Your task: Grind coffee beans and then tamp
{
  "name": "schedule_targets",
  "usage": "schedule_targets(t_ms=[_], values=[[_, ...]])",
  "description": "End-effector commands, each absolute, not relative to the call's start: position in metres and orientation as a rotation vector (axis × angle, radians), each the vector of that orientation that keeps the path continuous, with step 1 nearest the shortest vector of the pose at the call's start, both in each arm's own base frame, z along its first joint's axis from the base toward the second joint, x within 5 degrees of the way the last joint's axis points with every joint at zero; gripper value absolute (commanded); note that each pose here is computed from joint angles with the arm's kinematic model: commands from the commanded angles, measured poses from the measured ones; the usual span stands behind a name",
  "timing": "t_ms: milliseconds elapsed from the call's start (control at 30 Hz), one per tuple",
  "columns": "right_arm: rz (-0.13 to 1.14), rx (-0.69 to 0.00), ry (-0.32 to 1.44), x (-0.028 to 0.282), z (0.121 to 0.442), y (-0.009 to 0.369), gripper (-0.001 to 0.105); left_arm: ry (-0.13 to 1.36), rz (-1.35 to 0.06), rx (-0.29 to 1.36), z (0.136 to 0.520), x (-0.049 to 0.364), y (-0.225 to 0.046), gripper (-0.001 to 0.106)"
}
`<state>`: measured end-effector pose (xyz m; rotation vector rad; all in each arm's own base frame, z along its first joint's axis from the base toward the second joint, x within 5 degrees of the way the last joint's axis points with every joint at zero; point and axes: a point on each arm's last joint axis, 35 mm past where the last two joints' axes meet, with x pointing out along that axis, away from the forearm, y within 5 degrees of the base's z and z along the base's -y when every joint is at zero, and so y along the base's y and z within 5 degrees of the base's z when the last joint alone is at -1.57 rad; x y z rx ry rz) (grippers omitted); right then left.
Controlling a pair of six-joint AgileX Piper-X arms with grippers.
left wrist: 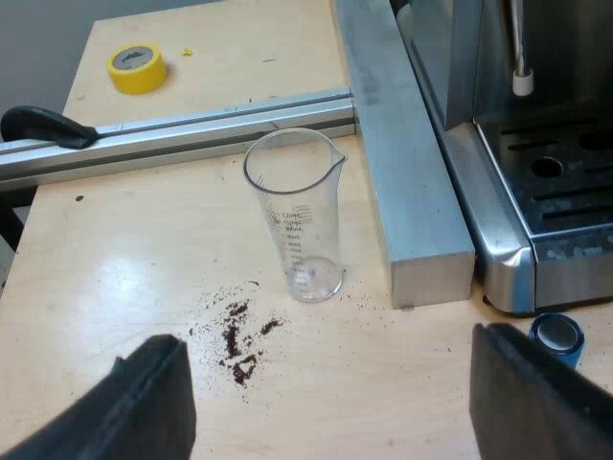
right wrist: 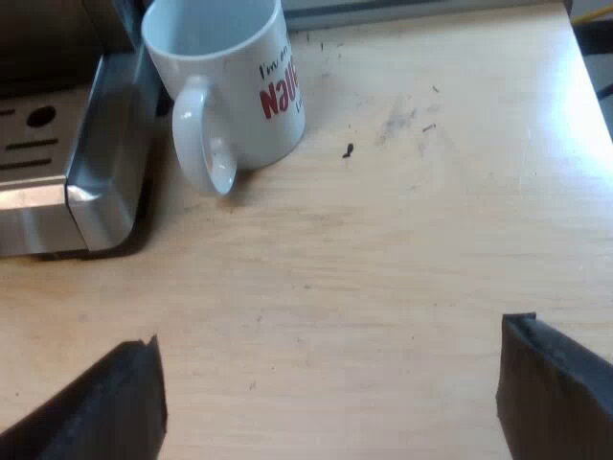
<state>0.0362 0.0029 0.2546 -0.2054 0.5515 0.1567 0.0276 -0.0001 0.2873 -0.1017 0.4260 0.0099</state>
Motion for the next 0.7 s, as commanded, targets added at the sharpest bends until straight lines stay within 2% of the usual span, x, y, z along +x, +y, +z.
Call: schedule_targets(t_ms=[33, 700], values=[[0.161, -0.202, 0.571, 0.039, 0.2488, 0.0028, 0.072, 0.418, 0.002, -0.113, 0.2898, 0.0303, -0.0006, 0.063], [0.158, -0.203, 0.567, 0.0406, 0.2472, 0.0027, 0.072, 0.418, -0.018, -0.117, 0.2899, 0.0303, -0.0014, 0.063]])
